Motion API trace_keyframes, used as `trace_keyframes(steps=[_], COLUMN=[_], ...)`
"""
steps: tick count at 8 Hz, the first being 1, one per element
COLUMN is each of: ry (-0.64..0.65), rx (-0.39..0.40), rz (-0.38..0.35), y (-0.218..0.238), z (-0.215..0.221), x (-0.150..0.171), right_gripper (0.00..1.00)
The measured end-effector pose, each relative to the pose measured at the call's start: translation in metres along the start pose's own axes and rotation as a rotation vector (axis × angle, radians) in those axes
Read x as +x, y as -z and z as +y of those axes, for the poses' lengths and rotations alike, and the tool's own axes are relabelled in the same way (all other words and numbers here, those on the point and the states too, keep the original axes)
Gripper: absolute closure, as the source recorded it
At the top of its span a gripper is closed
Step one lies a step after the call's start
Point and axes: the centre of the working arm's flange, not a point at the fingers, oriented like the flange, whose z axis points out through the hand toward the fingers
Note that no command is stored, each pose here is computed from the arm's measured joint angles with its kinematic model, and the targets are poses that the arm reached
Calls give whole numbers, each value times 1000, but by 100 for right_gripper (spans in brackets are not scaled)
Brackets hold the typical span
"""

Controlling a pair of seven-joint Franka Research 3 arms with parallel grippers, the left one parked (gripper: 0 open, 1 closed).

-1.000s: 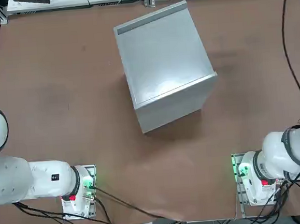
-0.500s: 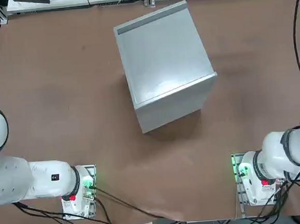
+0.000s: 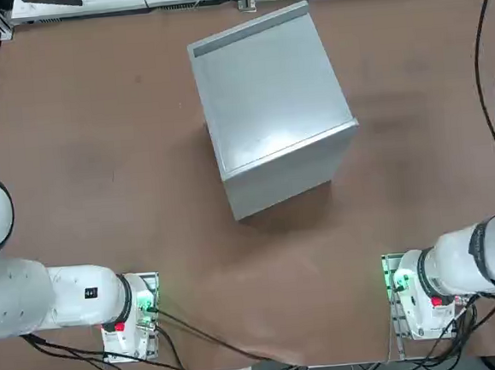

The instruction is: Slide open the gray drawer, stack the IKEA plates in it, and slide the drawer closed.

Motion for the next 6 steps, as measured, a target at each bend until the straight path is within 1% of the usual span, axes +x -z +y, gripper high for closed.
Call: trace_keyframes(steps=[2, 4, 6], ry=[-5, 8, 13], rx=[30, 49, 114], rz=[18, 30, 41], y=[-5, 0, 3], z=[0, -6, -16], x=[-16, -28, -28], right_gripper=[0, 0, 0])
